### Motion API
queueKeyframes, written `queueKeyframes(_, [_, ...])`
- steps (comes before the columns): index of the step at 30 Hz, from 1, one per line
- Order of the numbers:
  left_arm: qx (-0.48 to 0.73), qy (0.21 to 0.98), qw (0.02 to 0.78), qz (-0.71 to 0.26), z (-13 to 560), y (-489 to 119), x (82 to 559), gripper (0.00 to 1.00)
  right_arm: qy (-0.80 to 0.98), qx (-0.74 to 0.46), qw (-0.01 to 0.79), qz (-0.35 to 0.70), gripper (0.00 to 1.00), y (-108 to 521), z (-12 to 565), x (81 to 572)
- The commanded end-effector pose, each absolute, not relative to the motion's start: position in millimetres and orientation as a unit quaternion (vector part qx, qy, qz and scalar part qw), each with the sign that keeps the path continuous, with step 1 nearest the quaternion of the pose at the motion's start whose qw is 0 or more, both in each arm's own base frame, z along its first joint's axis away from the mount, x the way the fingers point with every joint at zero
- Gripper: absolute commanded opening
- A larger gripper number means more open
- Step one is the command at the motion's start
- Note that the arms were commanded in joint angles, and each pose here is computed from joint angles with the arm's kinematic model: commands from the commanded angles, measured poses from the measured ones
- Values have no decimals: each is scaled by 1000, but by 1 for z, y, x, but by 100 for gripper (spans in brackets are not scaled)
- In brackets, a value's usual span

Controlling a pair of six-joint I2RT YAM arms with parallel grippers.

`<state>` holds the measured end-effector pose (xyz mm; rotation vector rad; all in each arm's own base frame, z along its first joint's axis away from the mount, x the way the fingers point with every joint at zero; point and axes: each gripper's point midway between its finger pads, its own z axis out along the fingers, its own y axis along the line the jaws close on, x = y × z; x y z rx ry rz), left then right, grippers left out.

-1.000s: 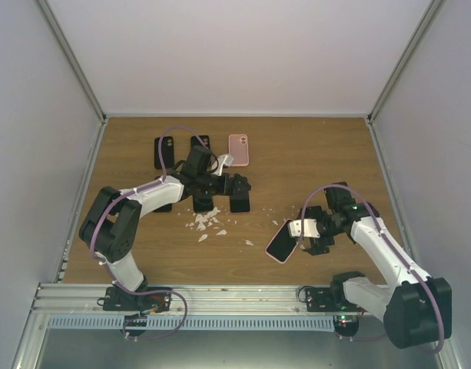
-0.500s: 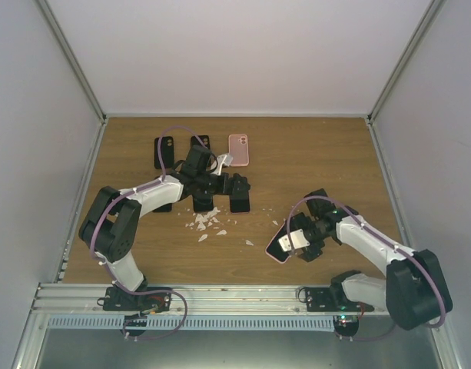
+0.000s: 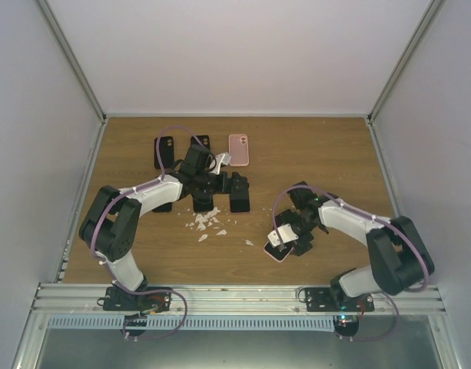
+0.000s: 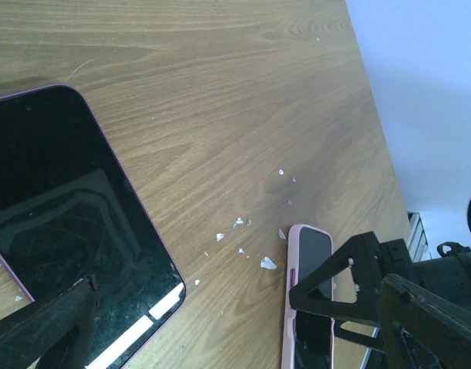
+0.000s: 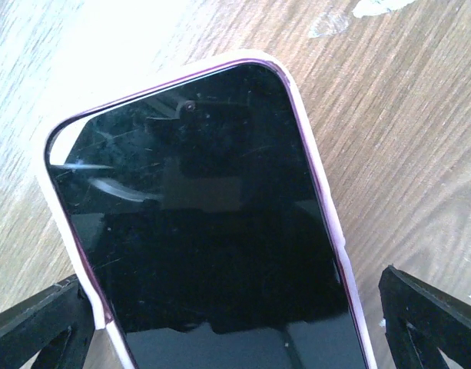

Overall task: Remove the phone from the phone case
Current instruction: Pick up the phone at the center of the board.

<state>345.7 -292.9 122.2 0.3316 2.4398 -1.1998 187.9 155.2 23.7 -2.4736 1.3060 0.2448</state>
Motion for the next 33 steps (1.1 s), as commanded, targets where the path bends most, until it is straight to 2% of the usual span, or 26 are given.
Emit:
queueKeyframes(1, [116,867,217,-433,126,-292,356,99,489,-855,109,135,100,158,9,182])
queueKeyframes(10, [98,871,218,-429,124,-282,363,99,523,-838,66,139,99,151,-9,185])
queueKeyframes(15, [94,871,217,-431,123,-281,363,99,513,-848,33,129,100,134,-17,170])
queueKeyframes(20, [95,871,222,-428,125,-280,365,99,514,-848,22,127,85,128,-20,163])
queueKeyframes(26, [102,870,233,-422,130,-278,364,99,545,-822,122,113,71,162,15,200])
queueKeyframes(33, [119,862,247,-425,139,-279,363,99,590,-766,207,149,65,196,66,230])
